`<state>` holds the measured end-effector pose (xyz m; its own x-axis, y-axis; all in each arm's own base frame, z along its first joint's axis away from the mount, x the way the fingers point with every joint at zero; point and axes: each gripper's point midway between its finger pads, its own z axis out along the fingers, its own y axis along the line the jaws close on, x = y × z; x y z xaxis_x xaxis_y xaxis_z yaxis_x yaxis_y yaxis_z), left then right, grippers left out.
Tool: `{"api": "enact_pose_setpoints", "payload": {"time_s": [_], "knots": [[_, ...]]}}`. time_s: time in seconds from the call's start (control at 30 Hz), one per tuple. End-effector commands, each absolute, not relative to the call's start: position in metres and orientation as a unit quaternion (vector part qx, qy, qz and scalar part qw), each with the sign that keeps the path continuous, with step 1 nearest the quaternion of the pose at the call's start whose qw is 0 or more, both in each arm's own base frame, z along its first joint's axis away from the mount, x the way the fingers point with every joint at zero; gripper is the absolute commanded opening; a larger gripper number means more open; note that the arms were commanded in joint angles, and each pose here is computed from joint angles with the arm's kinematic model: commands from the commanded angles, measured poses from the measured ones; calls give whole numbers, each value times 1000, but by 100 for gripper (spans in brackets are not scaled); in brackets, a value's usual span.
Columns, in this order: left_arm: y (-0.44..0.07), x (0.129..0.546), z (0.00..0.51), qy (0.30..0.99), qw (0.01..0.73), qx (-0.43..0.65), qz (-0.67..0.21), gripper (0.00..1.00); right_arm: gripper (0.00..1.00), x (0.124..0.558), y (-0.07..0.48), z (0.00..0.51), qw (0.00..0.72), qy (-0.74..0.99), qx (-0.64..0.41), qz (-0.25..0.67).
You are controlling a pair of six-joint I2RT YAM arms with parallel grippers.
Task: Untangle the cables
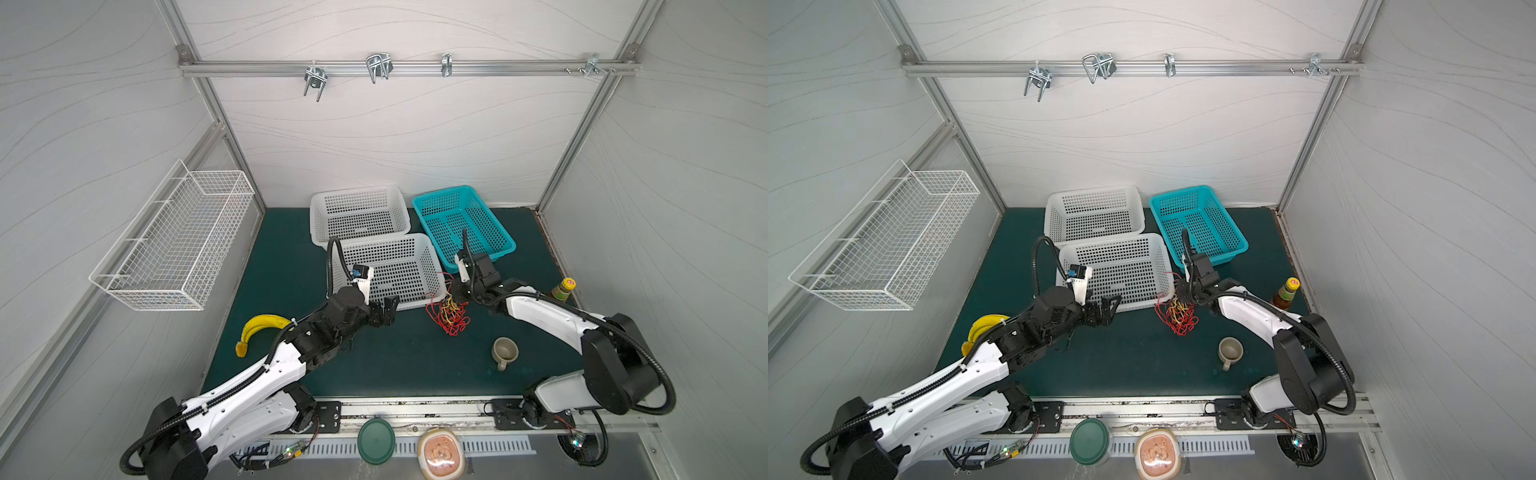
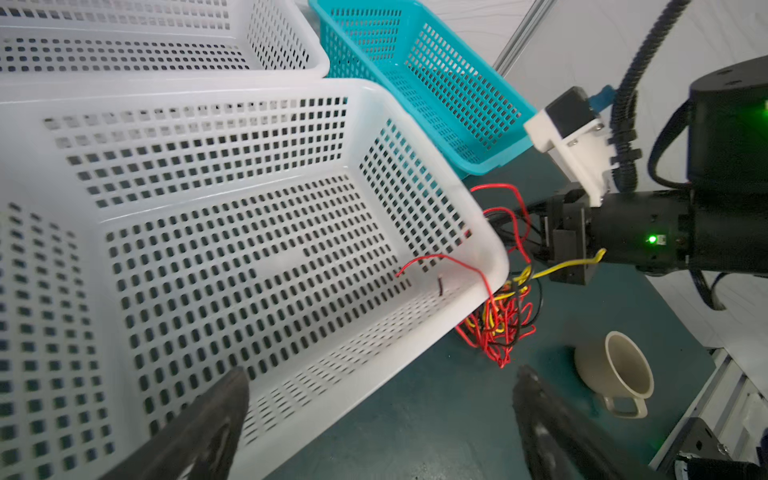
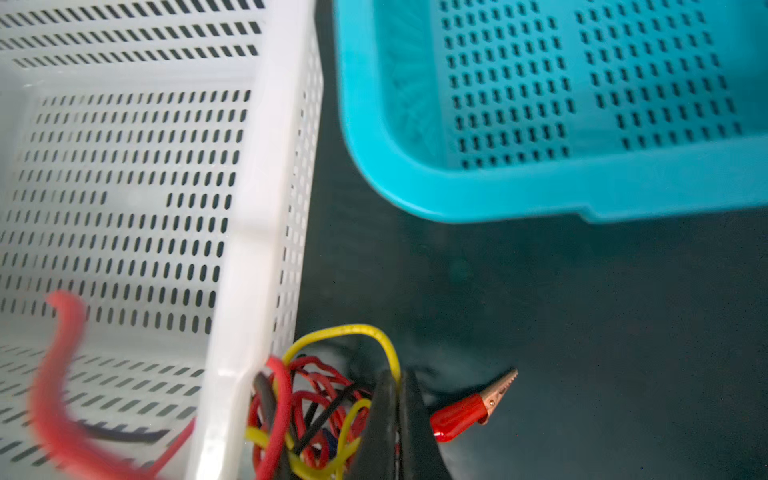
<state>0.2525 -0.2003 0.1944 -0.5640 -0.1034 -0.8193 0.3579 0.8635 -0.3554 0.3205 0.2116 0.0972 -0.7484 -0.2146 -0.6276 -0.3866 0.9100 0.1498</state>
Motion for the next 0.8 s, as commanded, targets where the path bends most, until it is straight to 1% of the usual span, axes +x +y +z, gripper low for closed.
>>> {"api": "enact_pose_setpoints", "payload": {"time_s": [0.0, 0.27, 0.4, 0.5, 0.6, 0.77], "knots": [[-196, 254, 212, 832, 485, 56, -263, 99, 0, 321, 258, 114, 329, 899, -224, 183], [-189, 249, 218, 827, 494, 54, -261, 100, 0, 303, 338, 114, 303, 869, -299, 252], [-191, 250, 217, 829, 492, 59, -259, 100, 0, 298, 368, 120, 296, 858, -319, 275], [-195, 251, 216, 831, 487, 67, -259, 99, 0, 309, 360, 130, 315, 867, -291, 254], [-202, 254, 217, 834, 482, 79, -258, 97, 0, 309, 345, 155, 342, 863, -279, 246], [-216, 262, 219, 831, 480, 98, -264, 92, 0, 290, 315, 207, 378, 845, -291, 243]]}}
